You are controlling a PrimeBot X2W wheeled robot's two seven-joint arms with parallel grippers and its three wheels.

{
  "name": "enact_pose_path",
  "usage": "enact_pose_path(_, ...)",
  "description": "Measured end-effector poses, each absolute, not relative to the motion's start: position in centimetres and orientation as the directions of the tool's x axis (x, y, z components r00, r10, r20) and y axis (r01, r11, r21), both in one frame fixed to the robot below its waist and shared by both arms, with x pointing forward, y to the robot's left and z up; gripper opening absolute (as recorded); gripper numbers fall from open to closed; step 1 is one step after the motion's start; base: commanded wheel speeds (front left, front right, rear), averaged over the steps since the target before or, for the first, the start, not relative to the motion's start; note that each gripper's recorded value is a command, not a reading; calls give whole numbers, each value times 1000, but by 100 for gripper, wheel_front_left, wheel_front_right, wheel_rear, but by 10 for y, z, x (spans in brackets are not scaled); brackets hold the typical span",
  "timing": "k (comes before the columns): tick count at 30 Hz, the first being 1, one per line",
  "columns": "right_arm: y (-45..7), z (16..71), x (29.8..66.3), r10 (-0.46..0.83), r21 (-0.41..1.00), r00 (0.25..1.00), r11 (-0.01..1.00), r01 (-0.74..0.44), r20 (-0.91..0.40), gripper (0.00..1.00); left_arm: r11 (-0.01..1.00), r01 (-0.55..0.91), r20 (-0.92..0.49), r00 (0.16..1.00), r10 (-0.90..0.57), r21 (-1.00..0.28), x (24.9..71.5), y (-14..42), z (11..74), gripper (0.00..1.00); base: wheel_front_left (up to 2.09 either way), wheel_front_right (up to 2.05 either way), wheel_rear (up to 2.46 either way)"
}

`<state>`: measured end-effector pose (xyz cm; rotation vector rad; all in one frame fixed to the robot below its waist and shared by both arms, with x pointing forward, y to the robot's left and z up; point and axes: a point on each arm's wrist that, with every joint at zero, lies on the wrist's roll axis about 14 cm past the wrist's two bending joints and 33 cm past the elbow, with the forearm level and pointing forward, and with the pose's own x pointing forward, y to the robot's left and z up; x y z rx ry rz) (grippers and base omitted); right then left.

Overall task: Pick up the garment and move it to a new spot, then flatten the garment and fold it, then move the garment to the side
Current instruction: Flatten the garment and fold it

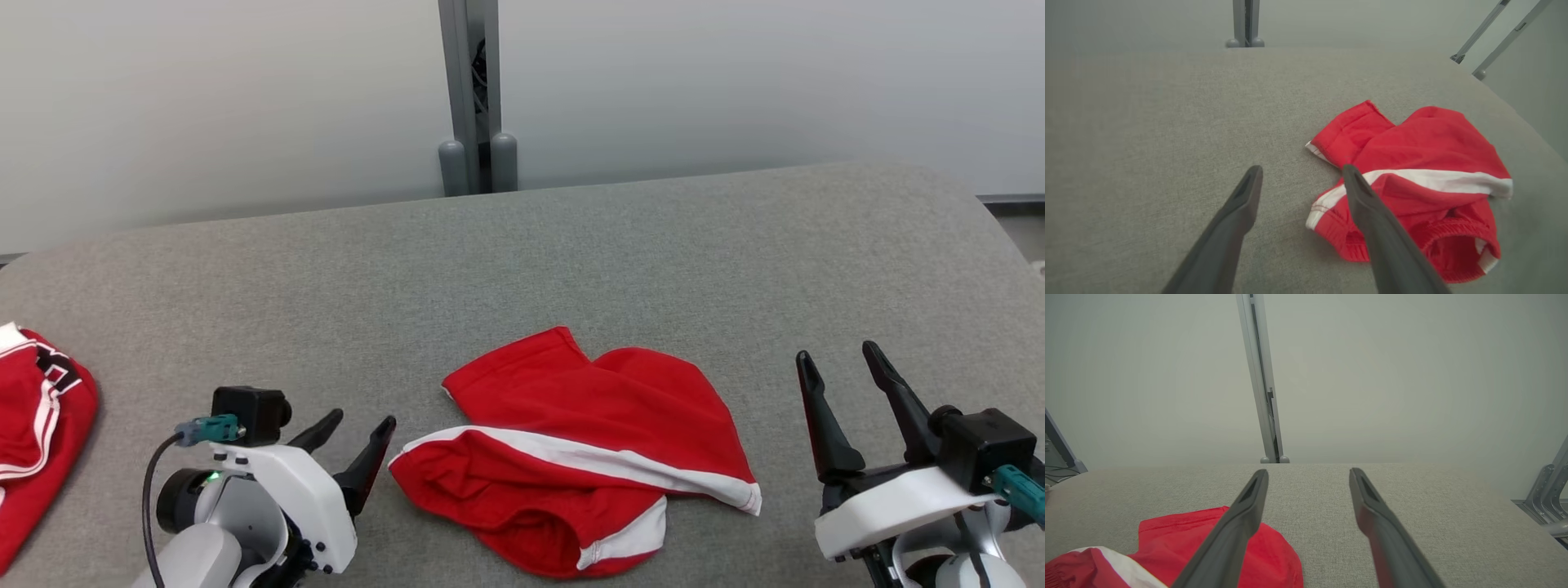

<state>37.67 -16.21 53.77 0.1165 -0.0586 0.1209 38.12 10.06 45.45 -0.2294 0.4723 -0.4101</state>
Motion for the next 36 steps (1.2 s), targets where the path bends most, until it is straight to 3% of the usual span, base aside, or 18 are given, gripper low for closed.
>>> enact_pose_path(14, -179, 520, 381, 65, 128, 998, 989, -67, 23, 100, 840, 349, -641, 542, -543, -417, 362, 69, 375, 100, 0, 0, 0)
enact_pose_path(15, -180, 519, 381, 64, 128, 998, 990, -66, 23, 100, 838, 348, -648, 531, -546, -420, 362, 69, 373, 83, 0, 0, 0)
enact_pose_path(17, -180, 518, 381, 61, 130, 998, 990, -64, 22, 100, 837, 347, -658, 518, -547, -424, 360, 68, 370, 0, 0, 0, 0)
enact_pose_path(20, -180, 517, 382, 62, 133, 998, 989, -65, 21, 100, 835, 364, -645, 531, -550, -412, 363, 66, 372, 0, 0, 0, 0)
enact_pose_path(24, -179, 518, 383, 64, 138, 998, 988, -67, 24, 100, 846, 415, -539, 652, -533, -335, 393, 71, 399, 0, 0, 0, 0)
enact_pose_path(31, -180, 522, 384, 62, 134, 997, 989, -66, 38, 100, 878, 461, -196, 856, -478, -126, 456, 80, 490, 0, 0, 0, 0)
enact_pose_path(36, -180, 523, 385, 62, 133, 997, 989, -67, 40, 100, 884, 457, -147, 872, -467, -94, 459, 79, 500, 0, 0, 0, 0)
